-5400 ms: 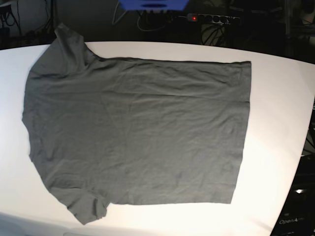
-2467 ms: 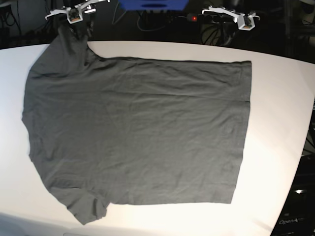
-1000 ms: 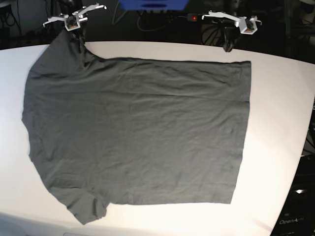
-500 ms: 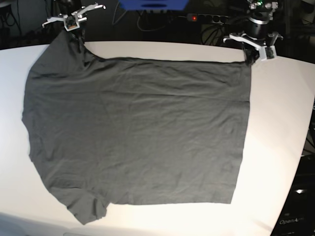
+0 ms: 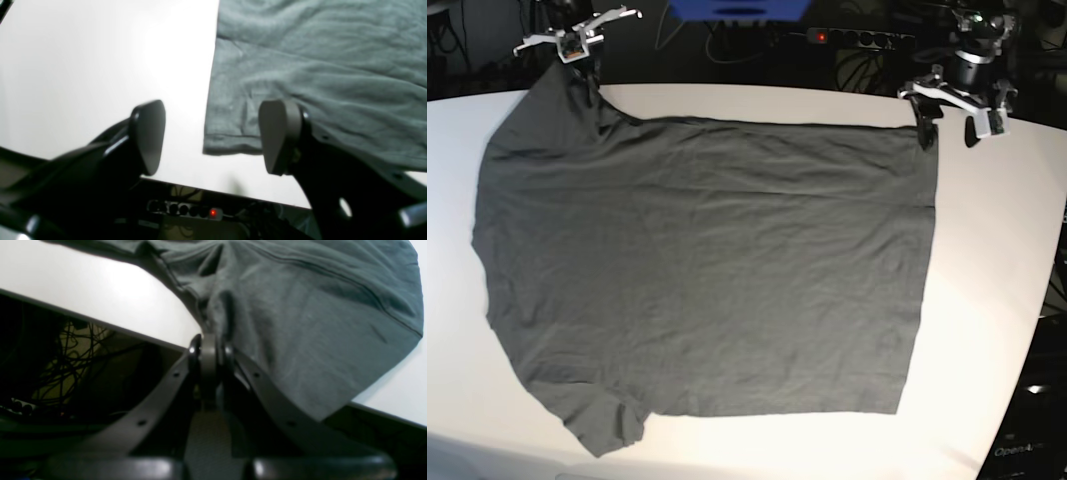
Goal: Fold the T-shirt properly
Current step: 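Grasp the shoulder corners of the grey shirt with both grippers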
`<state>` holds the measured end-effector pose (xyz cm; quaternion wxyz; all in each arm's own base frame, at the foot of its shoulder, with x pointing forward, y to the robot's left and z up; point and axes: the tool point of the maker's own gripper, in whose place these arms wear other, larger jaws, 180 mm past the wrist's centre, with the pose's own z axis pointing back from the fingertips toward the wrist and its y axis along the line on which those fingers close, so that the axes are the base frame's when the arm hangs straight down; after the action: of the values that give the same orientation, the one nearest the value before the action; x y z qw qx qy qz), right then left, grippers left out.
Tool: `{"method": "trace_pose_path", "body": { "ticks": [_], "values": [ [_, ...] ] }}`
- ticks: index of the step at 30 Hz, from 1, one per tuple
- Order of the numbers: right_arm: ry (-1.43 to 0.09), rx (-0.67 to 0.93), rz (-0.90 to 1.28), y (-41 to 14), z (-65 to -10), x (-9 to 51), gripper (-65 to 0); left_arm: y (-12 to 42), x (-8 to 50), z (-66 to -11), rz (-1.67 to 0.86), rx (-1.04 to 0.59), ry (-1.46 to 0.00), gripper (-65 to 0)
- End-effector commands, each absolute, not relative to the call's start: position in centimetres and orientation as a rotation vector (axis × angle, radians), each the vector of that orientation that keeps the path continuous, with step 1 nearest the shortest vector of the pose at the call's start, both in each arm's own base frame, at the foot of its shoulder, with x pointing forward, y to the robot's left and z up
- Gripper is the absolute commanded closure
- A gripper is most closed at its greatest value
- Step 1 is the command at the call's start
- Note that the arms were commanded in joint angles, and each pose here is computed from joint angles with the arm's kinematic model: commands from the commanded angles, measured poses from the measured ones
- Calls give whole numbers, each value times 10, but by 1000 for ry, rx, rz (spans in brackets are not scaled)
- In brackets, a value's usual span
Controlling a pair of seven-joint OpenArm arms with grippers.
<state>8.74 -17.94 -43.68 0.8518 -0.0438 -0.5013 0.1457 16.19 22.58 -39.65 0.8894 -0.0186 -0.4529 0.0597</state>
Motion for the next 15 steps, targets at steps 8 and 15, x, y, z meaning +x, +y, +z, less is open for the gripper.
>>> {"method": "trace_pose_path", "body": {
  "ticks": [8, 15],
  "values": [
    [-1052, -106, 307, -183, -435, 89, -3, 230, 169, -416, 69, 5, -823, -416],
    [-1052, -106, 307, -183, -435, 89, -3, 226, 161, -434, 87, -19, -768, -416]
  ]
}}
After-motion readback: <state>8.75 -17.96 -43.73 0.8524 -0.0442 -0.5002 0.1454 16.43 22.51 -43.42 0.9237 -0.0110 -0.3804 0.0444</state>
